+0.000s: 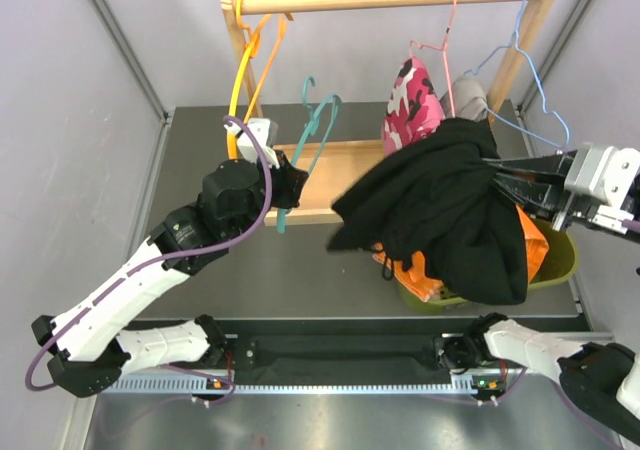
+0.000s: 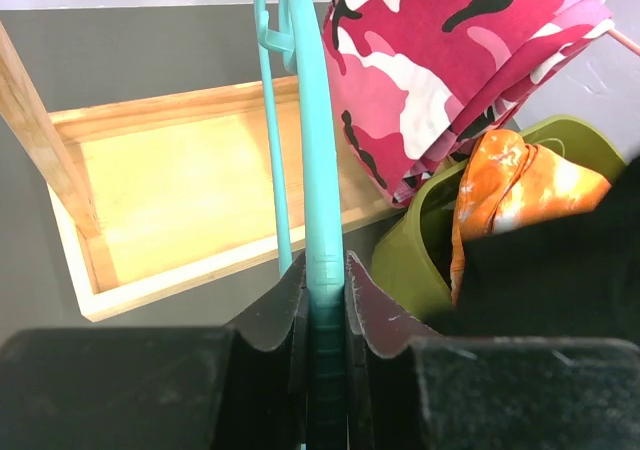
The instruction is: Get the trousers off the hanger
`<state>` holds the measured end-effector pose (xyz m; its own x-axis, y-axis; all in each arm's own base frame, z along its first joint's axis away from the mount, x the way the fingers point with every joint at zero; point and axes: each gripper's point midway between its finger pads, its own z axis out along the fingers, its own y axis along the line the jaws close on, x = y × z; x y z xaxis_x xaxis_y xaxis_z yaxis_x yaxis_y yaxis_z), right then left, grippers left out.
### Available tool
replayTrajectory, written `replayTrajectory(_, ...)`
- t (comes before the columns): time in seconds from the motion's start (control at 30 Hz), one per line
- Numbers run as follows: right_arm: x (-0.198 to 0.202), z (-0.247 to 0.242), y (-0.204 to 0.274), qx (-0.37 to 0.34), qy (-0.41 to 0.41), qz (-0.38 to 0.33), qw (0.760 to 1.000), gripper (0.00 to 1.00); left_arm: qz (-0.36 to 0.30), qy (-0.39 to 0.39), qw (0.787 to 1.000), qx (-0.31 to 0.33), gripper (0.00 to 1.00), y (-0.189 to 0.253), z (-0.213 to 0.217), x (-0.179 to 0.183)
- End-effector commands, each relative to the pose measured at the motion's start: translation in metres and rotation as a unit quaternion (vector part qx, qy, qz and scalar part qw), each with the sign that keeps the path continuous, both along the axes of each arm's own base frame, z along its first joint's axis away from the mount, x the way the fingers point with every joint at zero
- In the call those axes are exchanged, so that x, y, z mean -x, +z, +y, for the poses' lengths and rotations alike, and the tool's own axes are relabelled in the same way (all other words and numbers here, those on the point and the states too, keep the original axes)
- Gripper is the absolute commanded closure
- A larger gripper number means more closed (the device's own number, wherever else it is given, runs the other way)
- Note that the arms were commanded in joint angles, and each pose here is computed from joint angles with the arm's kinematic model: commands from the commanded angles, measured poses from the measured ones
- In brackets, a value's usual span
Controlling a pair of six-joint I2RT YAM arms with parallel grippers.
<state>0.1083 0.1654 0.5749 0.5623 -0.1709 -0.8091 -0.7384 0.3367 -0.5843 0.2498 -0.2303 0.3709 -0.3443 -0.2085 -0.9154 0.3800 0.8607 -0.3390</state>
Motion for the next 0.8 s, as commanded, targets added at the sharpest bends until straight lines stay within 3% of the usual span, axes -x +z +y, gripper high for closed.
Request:
replayTrajectory(0.0, 0.000, -0.018, -0.001, 0.009, -0.047, -0.037, 0.998, 1.00, -0.030, 0.005, 0.999, 0.014, 1.00, 0.027, 0.007, 0.000)
replayTrajectory(0.23, -0.014, -0.058, -0.039, 0.047, -0.174, -0.029, 0.983, 1.00, -0.042, -0.014, 0.999, 0.020, 1.00, 0.040, 0.006, 0.007)
replayTrajectory(0.5, -0.030, -0.109, -0.092, 0.084, -0.323, -0.007, 0.943, 1.00, -0.051, -0.025, 0.998, 0.021, 1.00, 0.048, 0.009, 0.013)
replayTrajectory(0.77, -0.041, -0.127, -0.153, 0.139, -0.365, 0.028, 0.920, 1.00, -0.060, -0.031, 0.997, 0.023, 1.00, 0.059, 0.013, 0.017)
